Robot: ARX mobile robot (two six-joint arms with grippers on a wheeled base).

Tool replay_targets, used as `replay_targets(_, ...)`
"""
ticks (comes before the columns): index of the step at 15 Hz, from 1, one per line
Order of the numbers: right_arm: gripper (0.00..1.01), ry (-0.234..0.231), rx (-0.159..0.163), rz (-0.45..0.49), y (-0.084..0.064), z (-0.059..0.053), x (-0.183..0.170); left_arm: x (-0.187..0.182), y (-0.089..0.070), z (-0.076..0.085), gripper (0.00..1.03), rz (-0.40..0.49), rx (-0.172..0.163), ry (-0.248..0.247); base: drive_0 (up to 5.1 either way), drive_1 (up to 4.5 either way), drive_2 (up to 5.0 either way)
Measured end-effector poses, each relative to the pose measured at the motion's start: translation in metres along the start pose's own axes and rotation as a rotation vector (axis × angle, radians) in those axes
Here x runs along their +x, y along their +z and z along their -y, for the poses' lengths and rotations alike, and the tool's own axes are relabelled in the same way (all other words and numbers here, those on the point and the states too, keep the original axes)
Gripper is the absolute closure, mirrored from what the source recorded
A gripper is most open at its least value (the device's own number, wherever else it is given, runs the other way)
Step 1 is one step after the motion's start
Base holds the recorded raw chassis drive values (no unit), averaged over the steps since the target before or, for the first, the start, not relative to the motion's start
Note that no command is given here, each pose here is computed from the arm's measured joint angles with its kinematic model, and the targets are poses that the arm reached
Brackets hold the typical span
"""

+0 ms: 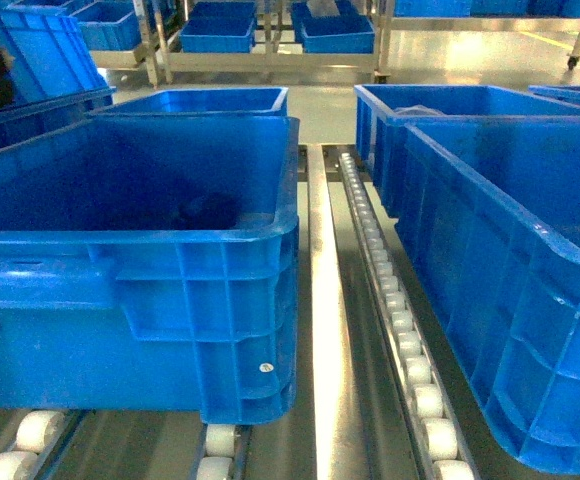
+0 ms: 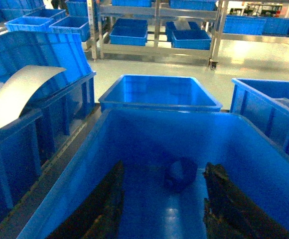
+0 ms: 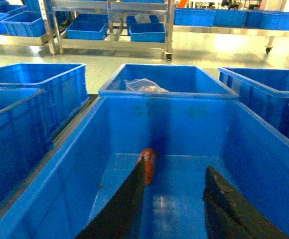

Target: Sort blue parts and orange caps into right shelf containers

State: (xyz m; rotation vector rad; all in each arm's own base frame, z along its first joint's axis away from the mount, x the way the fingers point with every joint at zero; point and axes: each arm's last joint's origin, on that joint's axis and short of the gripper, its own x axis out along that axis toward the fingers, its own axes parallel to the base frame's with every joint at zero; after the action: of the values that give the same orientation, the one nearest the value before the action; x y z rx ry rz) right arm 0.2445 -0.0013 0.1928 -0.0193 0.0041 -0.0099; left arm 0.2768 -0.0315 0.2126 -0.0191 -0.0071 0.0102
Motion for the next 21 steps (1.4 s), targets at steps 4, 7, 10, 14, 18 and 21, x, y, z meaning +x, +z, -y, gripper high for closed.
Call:
replay_targets(4, 1.00, 0.010, 0.006, -0.007, -0.013, -0.001, -0.043, -0.053, -0.021, -0.016, 1.01, -0.017, 0.003, -0.008, 0.0, 0.00, 0.0)
replay_targets(7, 1.00, 0.010, 0.006, -0.010, -0.019, -0.001, -0.067, -0.082, -0.031, -0.027, 1.01, -0.022, 0.002, -0.021, 0.0, 0.00, 0.0)
replay_targets(10, 1.00, 0.011, 0.006, -0.035, -0.034, -0.001, -0.085, -0.105, -0.036, -0.034, 1.01, -0.021, 0.003, -0.006, 0.0, 0.00, 0.0)
replay_targets(14, 1.00, 0.010, 0.006, -0.009, -0.030, -0.001, -0.101, -0.125, -0.053, -0.034, 1.01, -0.051, 0.004, -0.009, 0.0, 0.00, 0.0)
replay_targets(18, 1.00, 0.010, 0.008, 0.010, -0.025, -0.001, -0.113, -0.139, -0.046, -0.034, 1.01, -0.017, 0.004, -0.010, 0.0, 0.00, 0.0)
replay_targets(21, 1.00, 0.010, 0.008, 0.017, -0.023, -0.001, -0.121, -0.148, -0.042, -0.034, 1.01, -0.001, 0.004, -0.010, 0.0, 0.00, 0.0)
